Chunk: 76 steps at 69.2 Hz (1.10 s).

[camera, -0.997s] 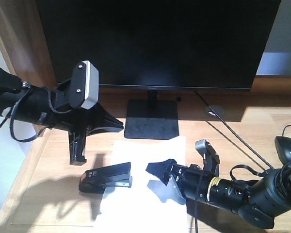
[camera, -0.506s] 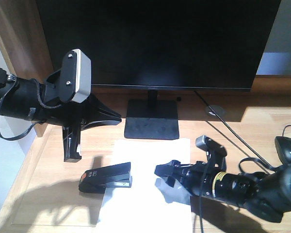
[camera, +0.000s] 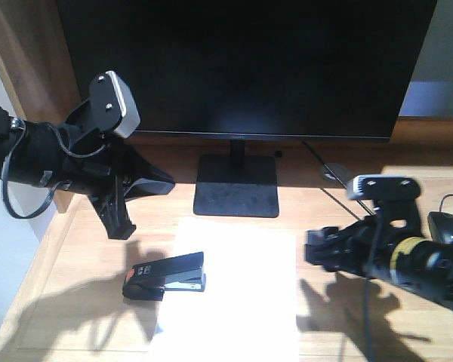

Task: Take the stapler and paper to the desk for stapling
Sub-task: 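Release the paper and withdraw both grippers away from the desk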

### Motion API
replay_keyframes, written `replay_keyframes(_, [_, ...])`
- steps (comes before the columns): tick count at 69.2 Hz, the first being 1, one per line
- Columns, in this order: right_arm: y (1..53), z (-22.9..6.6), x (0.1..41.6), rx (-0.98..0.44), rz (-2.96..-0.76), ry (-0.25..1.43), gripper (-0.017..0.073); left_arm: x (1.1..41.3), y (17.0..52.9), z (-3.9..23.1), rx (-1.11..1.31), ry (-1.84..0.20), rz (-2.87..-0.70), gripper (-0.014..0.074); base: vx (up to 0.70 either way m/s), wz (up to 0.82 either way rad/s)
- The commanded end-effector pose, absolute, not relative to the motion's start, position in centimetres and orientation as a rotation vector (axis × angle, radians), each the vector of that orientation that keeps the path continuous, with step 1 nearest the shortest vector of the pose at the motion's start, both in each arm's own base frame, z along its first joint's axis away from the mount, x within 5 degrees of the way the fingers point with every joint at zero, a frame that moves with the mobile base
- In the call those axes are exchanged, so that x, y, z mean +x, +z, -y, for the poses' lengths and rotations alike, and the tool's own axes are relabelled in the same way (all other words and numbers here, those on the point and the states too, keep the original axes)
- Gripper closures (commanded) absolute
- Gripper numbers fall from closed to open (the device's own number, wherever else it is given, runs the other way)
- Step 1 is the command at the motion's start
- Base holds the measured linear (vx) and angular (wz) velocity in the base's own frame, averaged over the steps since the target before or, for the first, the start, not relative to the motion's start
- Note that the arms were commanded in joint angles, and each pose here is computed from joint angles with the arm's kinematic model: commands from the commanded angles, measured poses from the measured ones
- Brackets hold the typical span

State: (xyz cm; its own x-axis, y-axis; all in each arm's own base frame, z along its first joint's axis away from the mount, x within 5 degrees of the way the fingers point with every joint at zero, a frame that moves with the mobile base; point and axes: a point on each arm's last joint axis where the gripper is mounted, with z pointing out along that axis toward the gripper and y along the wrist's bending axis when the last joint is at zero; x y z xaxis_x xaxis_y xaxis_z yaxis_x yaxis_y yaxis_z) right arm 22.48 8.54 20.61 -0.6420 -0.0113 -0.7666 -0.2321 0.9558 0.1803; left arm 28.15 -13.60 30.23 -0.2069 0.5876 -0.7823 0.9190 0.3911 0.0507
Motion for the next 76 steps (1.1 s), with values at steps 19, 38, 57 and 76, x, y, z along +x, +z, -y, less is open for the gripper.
replay_keyframes(19, [27.6,-6.9,19.2,-0.234,-1.962,0.277,0.0569,28.6,30.7,11.0,0.787,-0.377,-2.320,0.0601,0.00,0.00])
replay_keyframes(38, [29.7,-5.6,17.1,-0.218,-1.890,0.213,0.0564,27.6,34.2,9.2,0.506,-0.247,-2.177,0.0601,0.00,0.00])
replay_keyframes(57, [32.2,-4.8,14.6,-0.213,-1.734,0.241,0.0564,23.2,35.1,7.3,0.401,-0.193,-1.908,0.0601,0.00,0.00])
replay_keyframes(76, [33.8,-3.3,11.3,-0.178,-1.600,0.244,0.0564,16.6,34.5,5.0,0.400,-0.105,-1.681,0.0601,0.00,0.00])
